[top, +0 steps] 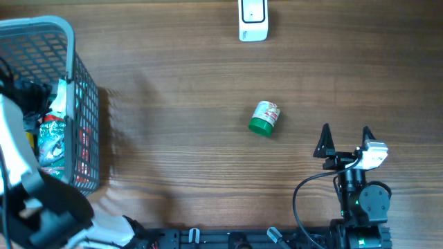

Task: Scan the item barcode
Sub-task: 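Return the left gripper into the basket toward the green packet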

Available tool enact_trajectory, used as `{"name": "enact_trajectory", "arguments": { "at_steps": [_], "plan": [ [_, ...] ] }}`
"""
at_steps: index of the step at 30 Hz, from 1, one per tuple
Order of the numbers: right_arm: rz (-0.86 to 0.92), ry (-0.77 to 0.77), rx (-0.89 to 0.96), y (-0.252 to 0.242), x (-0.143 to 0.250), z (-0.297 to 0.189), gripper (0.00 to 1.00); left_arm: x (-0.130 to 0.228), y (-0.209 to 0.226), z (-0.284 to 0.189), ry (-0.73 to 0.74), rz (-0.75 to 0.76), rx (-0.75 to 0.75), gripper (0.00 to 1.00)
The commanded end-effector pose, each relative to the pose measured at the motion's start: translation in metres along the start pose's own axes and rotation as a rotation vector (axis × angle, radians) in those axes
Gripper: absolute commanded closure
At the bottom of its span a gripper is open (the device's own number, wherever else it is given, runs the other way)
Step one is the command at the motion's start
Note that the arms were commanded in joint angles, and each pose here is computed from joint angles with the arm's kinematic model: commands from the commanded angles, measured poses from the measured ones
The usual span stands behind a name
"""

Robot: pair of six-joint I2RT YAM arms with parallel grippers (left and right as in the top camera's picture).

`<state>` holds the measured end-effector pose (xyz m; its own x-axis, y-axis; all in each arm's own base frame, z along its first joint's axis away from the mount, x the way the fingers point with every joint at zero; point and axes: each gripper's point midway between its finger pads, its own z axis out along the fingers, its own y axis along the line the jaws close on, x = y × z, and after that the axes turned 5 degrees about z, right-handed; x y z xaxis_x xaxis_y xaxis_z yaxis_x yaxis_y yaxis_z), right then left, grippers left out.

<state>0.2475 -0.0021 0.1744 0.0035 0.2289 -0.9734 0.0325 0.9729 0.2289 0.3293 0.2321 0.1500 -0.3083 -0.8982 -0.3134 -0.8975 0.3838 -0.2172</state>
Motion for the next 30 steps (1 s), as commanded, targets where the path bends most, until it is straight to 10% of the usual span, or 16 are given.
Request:
{"name": "enact_trajectory", "arguments": {
  "at_steps": [1,11,16,30],
  "plan": [
    [-0.013,-0.001,-0.017,0.003,0.000,0.000,0.01,0.011,-0.002,0.055,0.113,0.025,-0.011,0.23],
    [-0.013,-0.001,-0.017,0.003,0.000,0.000,0.00,0.031,-0.028,0.128,0.173,0.132,0.019,0.21],
    [-0.013,-0.002,-0.017,0.003,0.000,0.000,0.00,0.038,-0.028,0.139,0.175,0.154,-0.013,0.96],
    [-0.013,-0.002,-0.017,0.003,0.000,0.000,0.00,-0.009,-0.040,-0.085,-0.196,0.130,0.201,0.96]
  ]
}}
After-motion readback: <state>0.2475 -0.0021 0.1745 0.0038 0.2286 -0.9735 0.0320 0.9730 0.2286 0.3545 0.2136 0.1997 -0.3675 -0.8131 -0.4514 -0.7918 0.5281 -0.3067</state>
